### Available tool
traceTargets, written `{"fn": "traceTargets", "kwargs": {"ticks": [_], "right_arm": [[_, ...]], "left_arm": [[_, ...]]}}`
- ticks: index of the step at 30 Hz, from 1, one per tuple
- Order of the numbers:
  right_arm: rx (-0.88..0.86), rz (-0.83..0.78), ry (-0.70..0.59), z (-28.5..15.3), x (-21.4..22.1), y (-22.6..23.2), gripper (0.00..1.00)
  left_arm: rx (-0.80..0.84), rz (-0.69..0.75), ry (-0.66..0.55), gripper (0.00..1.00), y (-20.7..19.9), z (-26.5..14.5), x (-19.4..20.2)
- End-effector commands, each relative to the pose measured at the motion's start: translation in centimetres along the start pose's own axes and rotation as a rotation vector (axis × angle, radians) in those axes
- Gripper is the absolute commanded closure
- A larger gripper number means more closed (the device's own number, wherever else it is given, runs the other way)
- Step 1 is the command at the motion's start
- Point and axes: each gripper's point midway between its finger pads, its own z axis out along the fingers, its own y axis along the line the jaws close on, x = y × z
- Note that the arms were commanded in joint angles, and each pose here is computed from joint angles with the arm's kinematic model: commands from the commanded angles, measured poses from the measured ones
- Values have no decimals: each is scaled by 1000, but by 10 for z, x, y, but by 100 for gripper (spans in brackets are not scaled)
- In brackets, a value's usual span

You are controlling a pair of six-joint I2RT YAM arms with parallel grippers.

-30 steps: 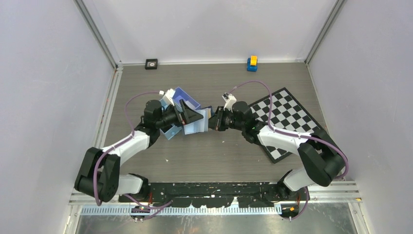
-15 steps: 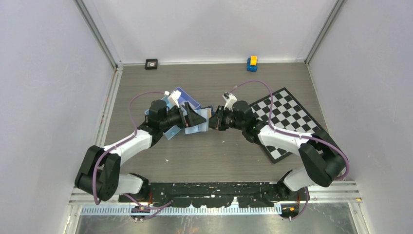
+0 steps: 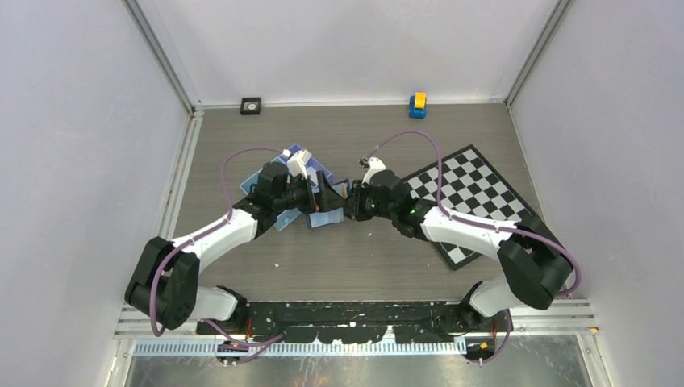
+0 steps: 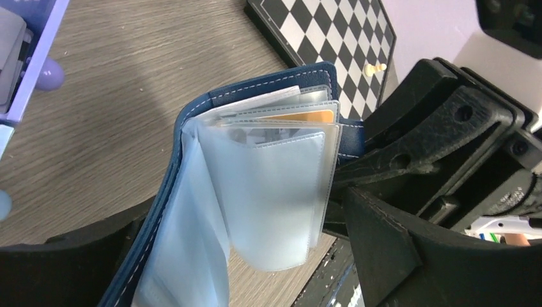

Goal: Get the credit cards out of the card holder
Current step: Remove the credit card from the card holder.

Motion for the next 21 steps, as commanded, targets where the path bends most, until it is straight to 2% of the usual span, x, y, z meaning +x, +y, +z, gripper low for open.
{"fn": "traceTargets", "kwargs": {"ticks": [1,3,7,9,11,13,21], "right_arm": [[-10,-97,-123,-9,-36,30,100],[56,-110,-155,-13,-41,22,100],[117,-115,-188,-20,-48,12,100],[138,-114,-192,-22,-49,9,100],[135,-117,-191,-23,-49,10,99],[116,-117,-187,-22,-48,12,100],[82,-112,-169,-19,-44,18,100]], "left_arm": [[-136,20,-30,10,18,0,-10],[-204,18,-33,8,28,-3,-11],[-221,15,-38,14,31,-4,-11],[-211,10,-32,20,31,-3,-11],[-192,-7,-38,32,31,-3,-13],[-137,-35,-61,38,27,-5,-17],[4,-85,-110,38,15,-15,-29]]}}
